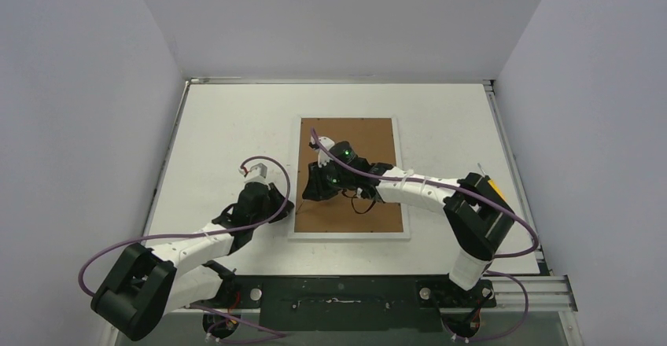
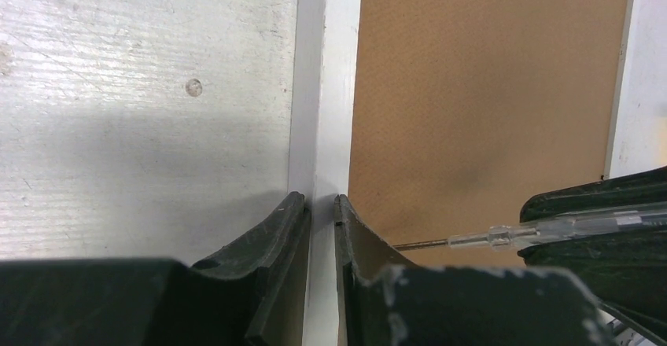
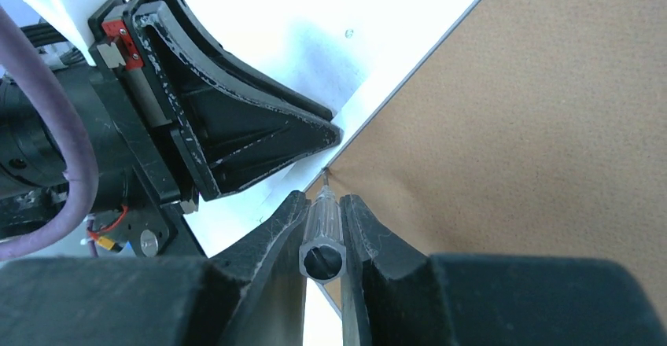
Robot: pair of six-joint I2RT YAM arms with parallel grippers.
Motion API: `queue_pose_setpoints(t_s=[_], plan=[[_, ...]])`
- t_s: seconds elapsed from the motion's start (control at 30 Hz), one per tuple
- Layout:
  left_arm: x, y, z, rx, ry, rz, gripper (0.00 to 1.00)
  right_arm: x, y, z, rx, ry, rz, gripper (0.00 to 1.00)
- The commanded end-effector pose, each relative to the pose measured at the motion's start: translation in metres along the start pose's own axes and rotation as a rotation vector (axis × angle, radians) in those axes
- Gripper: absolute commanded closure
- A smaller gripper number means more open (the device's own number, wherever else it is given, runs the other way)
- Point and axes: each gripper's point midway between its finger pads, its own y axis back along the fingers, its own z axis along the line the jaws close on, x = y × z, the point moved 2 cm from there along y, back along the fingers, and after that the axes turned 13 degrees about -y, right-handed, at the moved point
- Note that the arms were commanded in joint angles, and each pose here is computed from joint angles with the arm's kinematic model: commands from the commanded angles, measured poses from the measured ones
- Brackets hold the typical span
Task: Take the photo out of the frame
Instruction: Release the photo frame item from the photo frame.
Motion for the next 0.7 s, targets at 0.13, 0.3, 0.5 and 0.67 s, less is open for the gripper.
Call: queue_pose_setpoints(t_s=[0.13, 0.3, 0.5, 0.67], plan=[[0.021, 0.011, -0.033, 0.160, 0.066, 0.095, 0.85, -0.002, 0.013, 0.057, -0.073, 0.066, -0.107, 0.95], [0.019, 0.014, -0.035, 0.161, 0.111, 0.083, 0.86, 0.007, 0.014, 0.067, -0.085, 0.082, -0.161, 0.95], [0.021, 0.015, -0.036, 0.166, 0.135, 0.081, 0.85, 0.009, 0.012, 0.078, -0.051, 0.141, -0.194, 0.95], [0.025, 0.014, -0.037, 0.176, 0.145, 0.096, 0.86, 0.011, 0.009, 0.090, -0.049, 0.184, -0.192, 0.95]])
